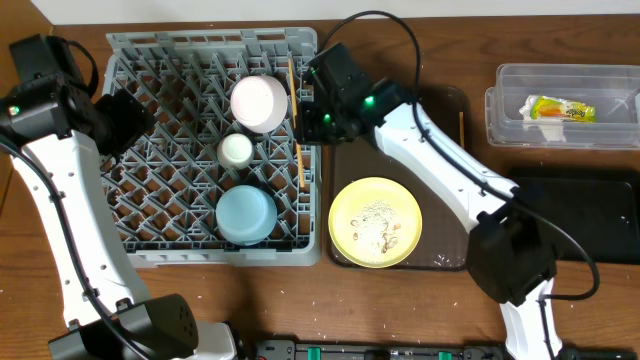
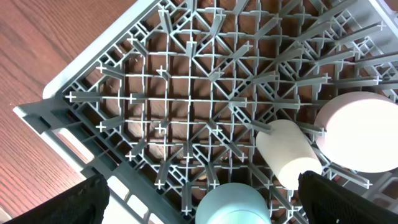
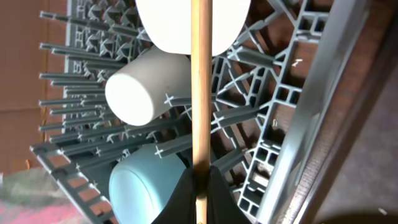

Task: Sort waste into correct bins and load items into the dishwasher
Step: 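Carry the chopstick with the right gripper and drop it in the rack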

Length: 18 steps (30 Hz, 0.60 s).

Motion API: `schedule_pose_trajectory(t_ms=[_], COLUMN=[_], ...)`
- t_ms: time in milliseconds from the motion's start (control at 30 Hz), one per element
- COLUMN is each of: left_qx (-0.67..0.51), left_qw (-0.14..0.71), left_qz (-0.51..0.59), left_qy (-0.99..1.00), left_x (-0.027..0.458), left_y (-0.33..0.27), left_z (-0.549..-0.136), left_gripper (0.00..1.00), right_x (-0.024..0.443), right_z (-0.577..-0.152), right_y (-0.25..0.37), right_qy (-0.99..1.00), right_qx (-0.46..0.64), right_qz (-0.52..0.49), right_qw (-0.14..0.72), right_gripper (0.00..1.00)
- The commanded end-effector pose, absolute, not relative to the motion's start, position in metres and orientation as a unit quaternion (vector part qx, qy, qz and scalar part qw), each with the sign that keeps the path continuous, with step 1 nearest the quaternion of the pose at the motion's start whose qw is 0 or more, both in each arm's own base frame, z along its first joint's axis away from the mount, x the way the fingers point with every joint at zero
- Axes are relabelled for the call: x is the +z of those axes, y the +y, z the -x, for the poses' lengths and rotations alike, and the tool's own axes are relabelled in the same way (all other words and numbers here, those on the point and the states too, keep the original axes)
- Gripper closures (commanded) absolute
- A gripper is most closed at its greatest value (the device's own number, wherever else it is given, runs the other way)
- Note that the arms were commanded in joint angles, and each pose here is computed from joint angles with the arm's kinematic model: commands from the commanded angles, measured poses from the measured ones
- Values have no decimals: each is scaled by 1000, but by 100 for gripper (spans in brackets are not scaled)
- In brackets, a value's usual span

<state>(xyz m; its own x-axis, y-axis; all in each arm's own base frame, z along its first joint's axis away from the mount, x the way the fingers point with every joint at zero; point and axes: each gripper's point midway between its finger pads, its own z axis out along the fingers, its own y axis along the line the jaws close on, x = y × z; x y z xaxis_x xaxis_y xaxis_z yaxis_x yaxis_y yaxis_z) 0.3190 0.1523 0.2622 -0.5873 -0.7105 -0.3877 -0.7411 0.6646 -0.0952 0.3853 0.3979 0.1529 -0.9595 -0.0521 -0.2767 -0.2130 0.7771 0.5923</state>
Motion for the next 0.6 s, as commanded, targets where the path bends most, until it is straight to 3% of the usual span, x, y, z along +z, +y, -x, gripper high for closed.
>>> schedule_pose_trajectory(t_ms=[0,100,133,200,233,567], left_qx=[42,42,42,42,42,42], left_qw=[203,203,203,203,203,203], left_qz=[414,414,414,414,414,414], left_qy=[887,887,887,887,887,887], left_x=[264,264,264,264,264,264], left_y=[155,155,155,155,155,155], left_z=[-319,-319,-319,-319,-319,-319], left_gripper=[2,2,2,2,2,2], right_x=[151,151,151,151,151,163], right_z=[-397,-397,-397,-397,-397,-397], right_y=[388,388,388,389,389,368], right_qy=[942,942,943,942,941,942], right_qx=[301,301,301,301,300,295], right_qz=[24,21,21,29,38,60], right_qw=[144,143,143,146,150,147], right_gripper=[99,96,89,63,59,58])
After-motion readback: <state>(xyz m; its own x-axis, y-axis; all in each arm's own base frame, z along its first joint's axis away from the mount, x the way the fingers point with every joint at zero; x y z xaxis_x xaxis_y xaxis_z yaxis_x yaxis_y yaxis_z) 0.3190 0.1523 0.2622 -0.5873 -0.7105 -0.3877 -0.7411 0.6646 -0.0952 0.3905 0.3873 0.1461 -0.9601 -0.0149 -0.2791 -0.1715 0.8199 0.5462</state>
